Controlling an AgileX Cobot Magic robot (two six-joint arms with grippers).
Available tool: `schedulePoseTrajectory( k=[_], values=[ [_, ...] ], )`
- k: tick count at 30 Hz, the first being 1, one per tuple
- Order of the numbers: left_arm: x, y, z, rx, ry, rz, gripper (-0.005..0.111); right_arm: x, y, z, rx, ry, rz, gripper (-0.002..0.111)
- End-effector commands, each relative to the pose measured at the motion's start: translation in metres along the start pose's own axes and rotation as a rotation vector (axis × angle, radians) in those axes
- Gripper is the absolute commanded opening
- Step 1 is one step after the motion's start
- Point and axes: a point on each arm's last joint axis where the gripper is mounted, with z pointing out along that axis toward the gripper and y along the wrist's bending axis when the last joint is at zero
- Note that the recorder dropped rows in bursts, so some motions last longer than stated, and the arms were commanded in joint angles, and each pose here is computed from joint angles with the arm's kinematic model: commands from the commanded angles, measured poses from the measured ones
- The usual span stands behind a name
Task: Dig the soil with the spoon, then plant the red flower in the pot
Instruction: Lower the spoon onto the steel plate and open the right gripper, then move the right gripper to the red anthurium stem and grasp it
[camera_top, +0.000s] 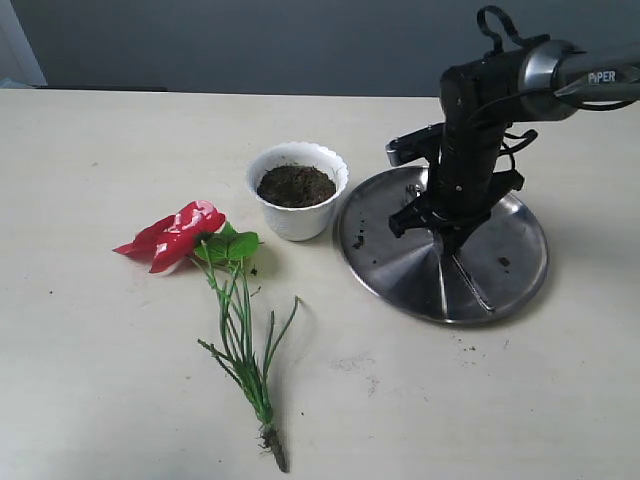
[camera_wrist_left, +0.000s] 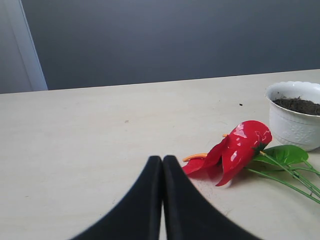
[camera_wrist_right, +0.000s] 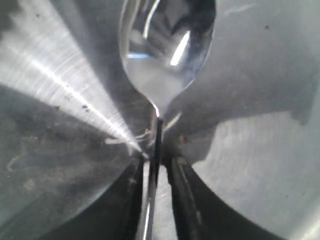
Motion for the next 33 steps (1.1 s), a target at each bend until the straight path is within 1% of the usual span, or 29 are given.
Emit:
schedulePoseTrajectory(
  k=[1,3,6,8,9,10,11,13,14,16,20,22,25,33],
  values=[
    [-0.001,0.000,-0.001,0.003,-0.007,-0.003,0.000,0.000,-0.002,0.001,0.007,0.005,-0.005,0.045],
    [-0.001,0.000,-0.001,0.003,-0.007,-0.003,0.000,0.001,-0.003,-0.004,0.007,0.006,-0.004,0.052],
    [-0.001,0.000,-0.001,0.003,-0.007,-0.003,0.000,0.000,-0.002,-0.030,-0.012,-0.057,0.024,0.053],
    [-0.001,0.000,-0.001,0.003,-0.007,-0.003,0.000,-0.001,0.003,-0.060,-0.075,-0.154,0.054,0.053],
    [-0.001,0.000,-0.001,0.003,-0.007,-0.003,0.000,0.000,0.007,-0.085,-0.130,-0.233,0.055,0.053],
    [-0.001,0.000,-0.001,0.003,-0.007,-0.003,0.000,0.002,0.009,-0.096,-0.159,-0.263,0.057,0.053],
    [-0.001,0.000,-0.001,0.003,-0.007,-0.003,0.000,0.006,0.020,-0.120,-0.248,-0.325,0.028,0.053],
    [-0.001,0.000,-0.001,0.003,-0.007,-0.003,0.000,0.015,0.049,-0.148,-0.393,-0.407,-0.059,0.053],
    [-0.001,0.000,-0.001,0.003,-0.007,-0.003,0.000,0.022,0.066,-0.158,-0.450,-0.443,-0.106,0.053],
    [-0.001,0.000,-0.001,0.003,-0.007,-0.003,0.000,0.032,0.098,-0.166,-0.503,-0.500,-0.179,0.053],
    [-0.001,0.000,-0.001,0.003,-0.007,-0.003,0.000,0.032,0.156,-0.157,-0.499,-0.560,-0.284,0.053],
    [-0.001,0.000,-0.001,0.003,-0.007,-0.003,0.000,0.029,0.170,-0.145,-0.490,-0.572,-0.294,0.053],
    [-0.001,0.000,-0.001,0.003,-0.007,-0.003,0.000,0.022,0.179,-0.125,-0.476,-0.560,-0.284,0.053],
    [-0.001,0.000,-0.001,0.003,-0.007,-0.003,0.000,0.010,0.184,-0.070,-0.444,-0.461,-0.242,0.053]
  ],
)
